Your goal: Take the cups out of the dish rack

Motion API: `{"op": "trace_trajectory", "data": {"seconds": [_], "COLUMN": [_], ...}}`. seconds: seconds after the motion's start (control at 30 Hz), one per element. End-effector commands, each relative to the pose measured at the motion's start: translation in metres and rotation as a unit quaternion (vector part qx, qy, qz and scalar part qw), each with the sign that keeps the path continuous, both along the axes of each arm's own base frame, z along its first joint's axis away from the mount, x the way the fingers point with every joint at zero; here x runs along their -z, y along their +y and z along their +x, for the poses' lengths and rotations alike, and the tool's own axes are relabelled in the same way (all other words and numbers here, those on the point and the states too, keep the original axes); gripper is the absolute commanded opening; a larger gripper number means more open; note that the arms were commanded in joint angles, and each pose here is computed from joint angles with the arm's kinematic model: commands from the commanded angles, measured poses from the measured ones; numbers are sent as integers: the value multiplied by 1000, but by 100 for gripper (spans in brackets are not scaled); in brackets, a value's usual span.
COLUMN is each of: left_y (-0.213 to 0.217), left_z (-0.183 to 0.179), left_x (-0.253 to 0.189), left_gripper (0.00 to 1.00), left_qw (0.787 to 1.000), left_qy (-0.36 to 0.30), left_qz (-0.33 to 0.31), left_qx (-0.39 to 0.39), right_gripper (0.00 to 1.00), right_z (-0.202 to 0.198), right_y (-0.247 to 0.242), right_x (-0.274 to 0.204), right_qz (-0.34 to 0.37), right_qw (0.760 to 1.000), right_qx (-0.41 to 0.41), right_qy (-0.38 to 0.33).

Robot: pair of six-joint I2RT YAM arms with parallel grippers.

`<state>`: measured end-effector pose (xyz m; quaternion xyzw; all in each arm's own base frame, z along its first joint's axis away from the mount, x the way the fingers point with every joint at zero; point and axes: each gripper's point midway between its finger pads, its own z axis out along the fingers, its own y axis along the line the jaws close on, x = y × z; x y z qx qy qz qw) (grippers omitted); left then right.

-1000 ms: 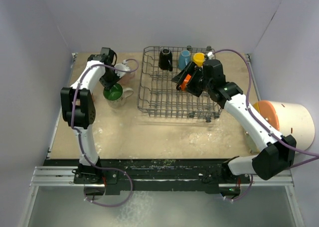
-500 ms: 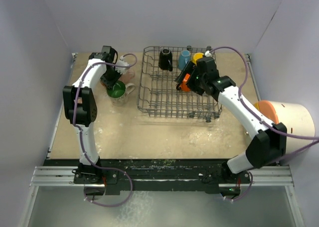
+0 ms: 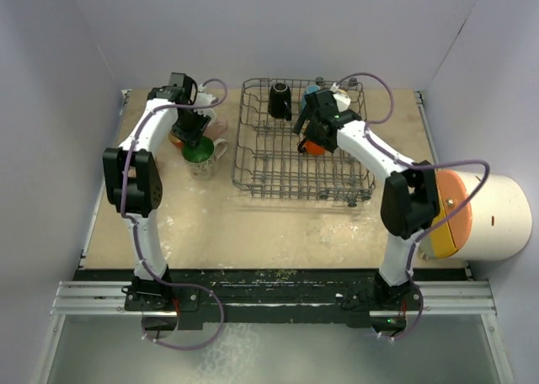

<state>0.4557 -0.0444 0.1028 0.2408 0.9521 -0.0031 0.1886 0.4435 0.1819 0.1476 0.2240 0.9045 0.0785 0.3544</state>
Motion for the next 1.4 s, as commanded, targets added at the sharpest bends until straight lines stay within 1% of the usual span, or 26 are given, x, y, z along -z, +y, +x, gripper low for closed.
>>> {"op": "trace_trajectory", "data": {"seconds": [0.0, 0.03, 0.07, 0.1, 0.13, 0.17, 0.23, 0.27, 0.3, 0.5, 0.73, 0.93, 1.1, 1.23, 1.37], "left_y": [3, 5, 7, 10, 13, 17, 24, 27, 30, 32, 28, 24, 19, 19, 20], "left_z": [3, 0, -4, -8, -12, -16, -24, -28, -33, -62, -79, -83, -84, -84, -84], "left_x": [-66, -73, -79, -87, -94, -102, -118, -124, -130, -141, -138, -139, -140, -139, -139], "left_gripper": [47, 53, 55, 65, 68, 77, 84, 89, 91, 92, 91, 90, 90, 90, 89], "left_qw": [996, 996, 995, 995, 994, 993, 991, 990, 990, 989, 989, 988, 986, 986, 987], "left_qy": [-80, -83, -85, -89, -94, -101, -113, -117, -122, -113, -111, -109, -108, -106, -106], "left_qz": [-35, -41, -45, -48, -51, -54, -65, -70, -75, -93, -101, -111, -123, -126, -123], "left_qx": [-19, -20, -20, -19, -19, -19, -20, -20, -20, -5, 11, 15, 13, 13, 12], "right_gripper": [92, 91, 91, 91, 90, 89, 88, 88, 87, 81, 71, 58, 56, 54, 47], "right_z": [21, 22, 25, 28, 31, 34, 36, 34, 34, 37, 25, 21, 23, 30, 36], "right_y": [5, 7, 11, 15, 18, 21, 22, 20, 19, 15, 1, -11, -16, -11, -10], "right_x": [-2, 2, 4, 8, 10, 15, 27, 33, 38, 57, 68, 61, 58, 56, 59], "right_qz": [-45, -56, -65, -74, -82, -89, -100, -104, -109, -134, -164, -186, -193, -192, -197], "right_qw": [998, 997, 996, 995, 994, 994, 991, 990, 989, 985, 979, 976, 976, 979, 979], "right_qx": [50, 55, 60, 63, 67, 70, 83, 92, 100, 103, 113, 102, 89, 58, 31], "right_qy": [-13, -9, -9, -9, -9, -7, 6, 19, 25, 40, 51, 43, 41, 31, 34]}}
